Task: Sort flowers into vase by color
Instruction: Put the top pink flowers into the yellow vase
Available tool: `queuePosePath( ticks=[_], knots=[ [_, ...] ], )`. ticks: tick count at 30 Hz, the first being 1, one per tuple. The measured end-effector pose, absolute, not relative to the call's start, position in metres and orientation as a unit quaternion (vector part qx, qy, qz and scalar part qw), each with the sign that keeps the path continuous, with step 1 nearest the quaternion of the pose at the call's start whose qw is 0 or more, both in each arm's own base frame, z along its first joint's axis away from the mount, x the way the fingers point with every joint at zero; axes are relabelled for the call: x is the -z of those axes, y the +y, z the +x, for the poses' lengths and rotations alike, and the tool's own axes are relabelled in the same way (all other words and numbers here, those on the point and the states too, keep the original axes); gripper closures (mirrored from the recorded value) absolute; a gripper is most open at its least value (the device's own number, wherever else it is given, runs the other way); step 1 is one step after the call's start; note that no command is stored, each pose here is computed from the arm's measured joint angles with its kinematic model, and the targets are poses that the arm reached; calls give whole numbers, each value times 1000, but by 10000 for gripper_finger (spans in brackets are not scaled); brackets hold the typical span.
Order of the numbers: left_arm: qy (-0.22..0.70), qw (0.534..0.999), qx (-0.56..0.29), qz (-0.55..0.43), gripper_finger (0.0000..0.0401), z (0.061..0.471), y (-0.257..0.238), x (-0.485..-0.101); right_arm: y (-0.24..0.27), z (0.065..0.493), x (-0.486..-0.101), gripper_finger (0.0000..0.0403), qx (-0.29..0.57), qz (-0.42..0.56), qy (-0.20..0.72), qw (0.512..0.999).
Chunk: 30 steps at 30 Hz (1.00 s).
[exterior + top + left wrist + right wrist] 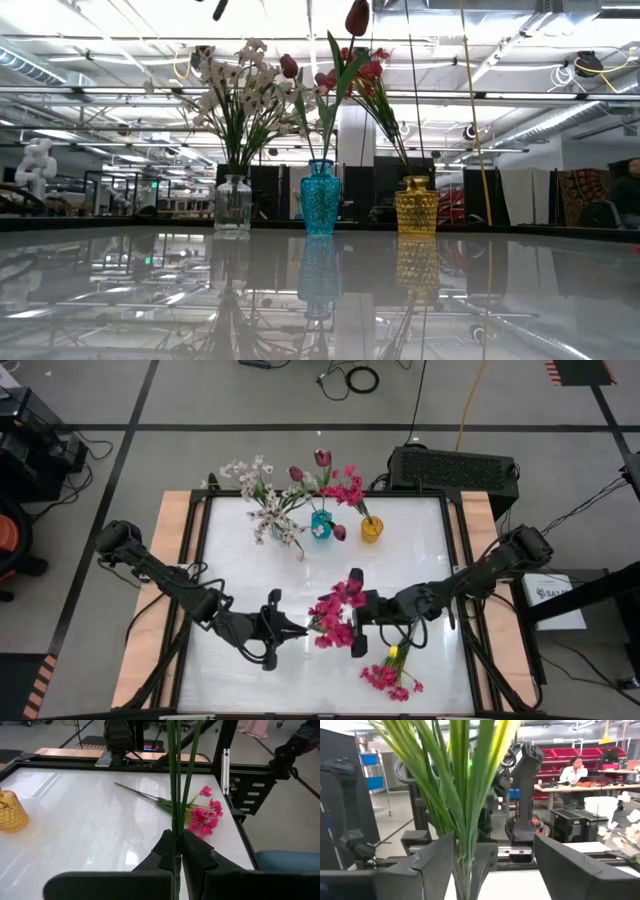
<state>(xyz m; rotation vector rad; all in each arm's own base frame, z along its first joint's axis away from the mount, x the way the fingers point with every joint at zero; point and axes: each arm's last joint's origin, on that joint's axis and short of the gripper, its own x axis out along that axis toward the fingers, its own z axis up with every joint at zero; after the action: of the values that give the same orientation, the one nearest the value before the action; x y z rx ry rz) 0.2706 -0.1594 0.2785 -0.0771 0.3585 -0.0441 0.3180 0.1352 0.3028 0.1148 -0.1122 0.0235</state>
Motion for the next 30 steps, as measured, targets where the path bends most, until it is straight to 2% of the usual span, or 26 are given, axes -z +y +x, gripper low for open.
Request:
queuePosePath(
  ticks=[10,15,20,30],
  knots=[
    [178,983,3,-34,388,275,-154,-277,136,336,-287,145,-32,48,-92,994],
    [181,983,3,-31,388,274,-154,-276,133,339,-286,165,-32,49,-106,993],
    [187,982,1,-30,388,274,-154,-275,131,339,-288,218,-29,52,-116,992],
    [184,982,-2,-31,387,274,-154,-275,131,339,-289,372,-30,52,-118,991]
  ],
)
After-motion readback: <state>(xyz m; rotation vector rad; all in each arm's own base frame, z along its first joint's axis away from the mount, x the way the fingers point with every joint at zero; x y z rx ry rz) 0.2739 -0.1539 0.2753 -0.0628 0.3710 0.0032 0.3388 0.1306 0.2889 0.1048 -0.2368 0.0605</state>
